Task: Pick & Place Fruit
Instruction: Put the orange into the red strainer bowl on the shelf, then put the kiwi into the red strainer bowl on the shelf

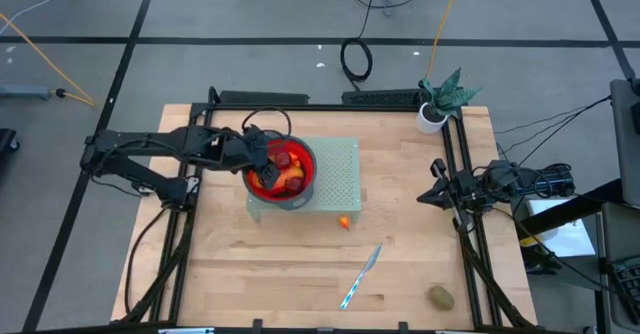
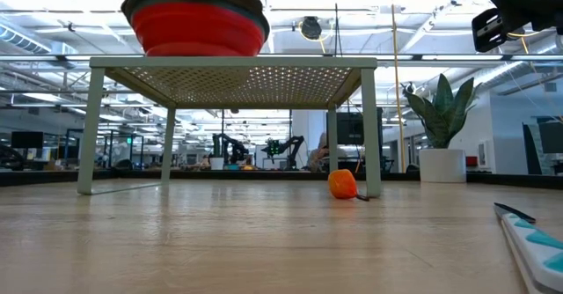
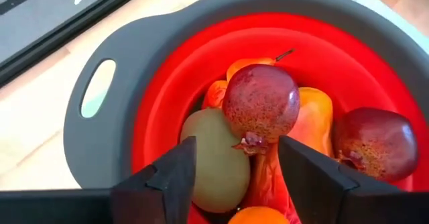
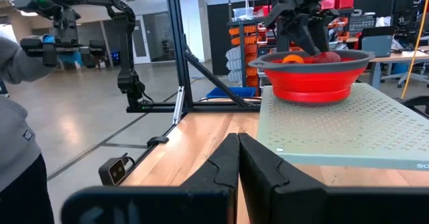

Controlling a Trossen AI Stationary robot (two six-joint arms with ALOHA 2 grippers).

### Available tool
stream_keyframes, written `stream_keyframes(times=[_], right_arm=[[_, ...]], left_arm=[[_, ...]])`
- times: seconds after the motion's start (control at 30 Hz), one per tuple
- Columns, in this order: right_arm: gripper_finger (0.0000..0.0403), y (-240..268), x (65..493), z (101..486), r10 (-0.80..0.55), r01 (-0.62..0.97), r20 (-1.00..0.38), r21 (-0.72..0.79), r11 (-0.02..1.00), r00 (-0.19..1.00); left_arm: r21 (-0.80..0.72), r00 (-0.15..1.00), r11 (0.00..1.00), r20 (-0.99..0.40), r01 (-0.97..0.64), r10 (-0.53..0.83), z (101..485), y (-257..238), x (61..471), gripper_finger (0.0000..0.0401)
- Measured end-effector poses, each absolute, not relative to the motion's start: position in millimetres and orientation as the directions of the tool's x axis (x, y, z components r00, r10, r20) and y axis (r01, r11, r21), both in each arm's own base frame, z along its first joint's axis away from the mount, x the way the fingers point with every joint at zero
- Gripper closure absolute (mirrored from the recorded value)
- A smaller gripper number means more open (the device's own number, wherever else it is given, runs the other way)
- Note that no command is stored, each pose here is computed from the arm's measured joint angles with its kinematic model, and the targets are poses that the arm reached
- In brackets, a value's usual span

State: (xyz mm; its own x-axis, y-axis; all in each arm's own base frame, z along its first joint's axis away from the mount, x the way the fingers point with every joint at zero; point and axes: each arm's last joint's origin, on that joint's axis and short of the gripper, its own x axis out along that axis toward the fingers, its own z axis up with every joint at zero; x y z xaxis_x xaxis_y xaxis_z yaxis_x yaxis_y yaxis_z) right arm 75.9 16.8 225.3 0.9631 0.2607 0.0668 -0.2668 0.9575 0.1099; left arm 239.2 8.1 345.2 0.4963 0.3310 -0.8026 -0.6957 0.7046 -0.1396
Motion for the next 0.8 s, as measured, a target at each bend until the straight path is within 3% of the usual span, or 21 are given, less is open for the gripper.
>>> stream_keyframes(times=[0.17,0.3,0.63,0.8], right_arm=[[0.0399,17,76,229,0.260,-0.273,0.101,0.146,0.951,0.960],[0.0399,17,75,234,0.261,-0.288,0.154,0.188,0.939,0.953],[0.0399,17,75,236,0.268,-0.310,0.172,0.305,0.900,0.948],[0.0399,20,79,234,0.337,-0.364,0.140,0.302,0.881,0.931]], left_arm=[[-0.182,0.527,0.702,-0.790,-0.688,0.312,352,8,233,0.0182],[-0.267,0.571,0.675,-0.774,-0.688,0.275,361,3,222,0.0197],[-0.351,0.671,0.660,-0.668,-0.665,0.321,380,-25,194,0.0281],[-0.368,0.705,0.680,-0.636,-0.634,0.313,382,-45,189,0.0332]])
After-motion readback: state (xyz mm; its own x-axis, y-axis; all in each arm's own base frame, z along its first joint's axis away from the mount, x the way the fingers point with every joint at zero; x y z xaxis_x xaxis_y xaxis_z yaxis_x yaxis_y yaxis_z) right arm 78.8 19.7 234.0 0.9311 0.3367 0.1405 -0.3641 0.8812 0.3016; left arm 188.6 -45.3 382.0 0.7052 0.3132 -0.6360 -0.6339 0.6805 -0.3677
